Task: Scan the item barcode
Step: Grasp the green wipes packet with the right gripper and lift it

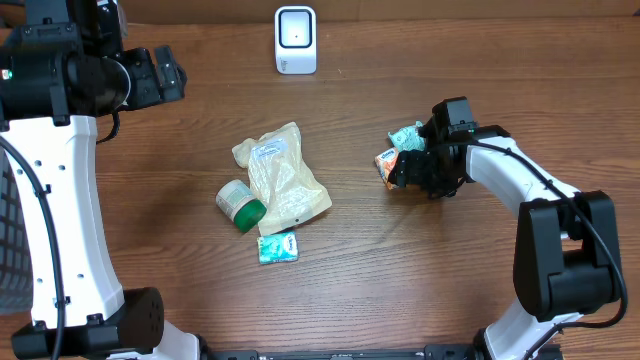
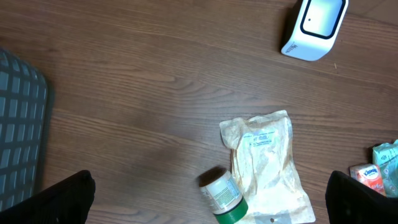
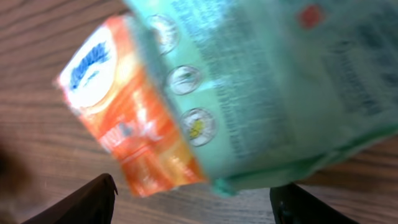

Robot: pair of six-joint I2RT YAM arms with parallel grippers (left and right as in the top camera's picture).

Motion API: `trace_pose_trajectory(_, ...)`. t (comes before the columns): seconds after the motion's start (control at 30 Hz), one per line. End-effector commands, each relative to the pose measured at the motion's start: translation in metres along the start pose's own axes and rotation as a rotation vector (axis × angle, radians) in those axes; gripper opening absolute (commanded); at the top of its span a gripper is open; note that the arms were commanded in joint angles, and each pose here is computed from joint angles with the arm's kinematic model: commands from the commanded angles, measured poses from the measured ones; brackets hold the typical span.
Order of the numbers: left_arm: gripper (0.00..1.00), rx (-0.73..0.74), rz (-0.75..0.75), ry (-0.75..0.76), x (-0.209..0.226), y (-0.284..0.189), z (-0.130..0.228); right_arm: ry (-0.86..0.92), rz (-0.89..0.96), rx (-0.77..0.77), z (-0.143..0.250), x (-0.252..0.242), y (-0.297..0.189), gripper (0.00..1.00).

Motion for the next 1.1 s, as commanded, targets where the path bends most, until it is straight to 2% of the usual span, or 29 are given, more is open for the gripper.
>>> trace_pose_trajectory(0.0,1.0,-0.01,-0.009,-0.01,0.0,-0.001,-0.002,-0.081,-0.037,-0.044,-0.014,0.014,-0.025,0.77)
trace_pose_trajectory(0.1,1.0,-0.01,-0.009,-0.01,0.0,-0.001,-0.002,0.075,-0.037,-0.073,-0.026,0.013,-0.048,0.77)
trace_pose_trajectory(0.13,1.0,-0.01,-0.009,-0.01,0.0,-0.001,-0.002,0.166,-0.026,-0.088,-0.03,0.011,-0.055,0.77)
trace_pose_trajectory(0.17,1.0,-0.01,-0.009,-0.01,0.0,-0.001,-0.002,0.328,-0.032,-0.108,-0.034,0.005,-0.066,0.77)
trace_pose_trajectory(0.23,1.0,-0.01,-0.009,-0.01,0.0,-0.001,-0.002,0.435,-0.042,-0.121,-0.037,-0.001,-0.069,0.79)
trace_pose_trajectory(0.37,1.0,-0.01,-0.009,-0.01,0.0,-0.001,-0.002,0.527,0.034,-0.184,-0.039,-0.014,-0.061,0.8)
trace_pose_trajectory(0.73,1.0,-0.01,-0.009,-0.01,0.0,-0.001,-0.002,0.537,-0.011,-0.234,-0.026,-0.03,-0.013,0.73)
trace_pose_trajectory(0.83,1.0,-0.01,-0.009,-0.009,0.0,-0.001,-0.002,0.519,-0.049,-0.283,-0.027,-0.033,-0.004,0.65)
trace_pose_trajectory(0.93,1.0,-0.01,-0.009,-0.01,0.0,-0.001,-0.002,0.476,-0.066,-0.316,-0.027,-0.036,0.002,0.46)
trace_pose_trajectory(1.03,1.0,-0.01,-0.009,-0.01,0.0,-0.001,-0.002,0.413,-0.063,-0.326,-0.027,-0.035,0.004,0.36)
trace_pose_trajectory(1.07,1.0,-0.01,-0.009,-0.01,0.0,-0.001,-0.002,0.399,-0.062,-0.326,-0.027,-0.035,0.004,0.25)
Point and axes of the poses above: each gripper's point midway between its finger pads, its own y axis out along the fingers, its own x axis along the line the jaws close on, z = x × y, the point moved 8 cm from there along -y, back along the fingers, and after that the axes turned 10 degrees about y, right-handed, at the moved point
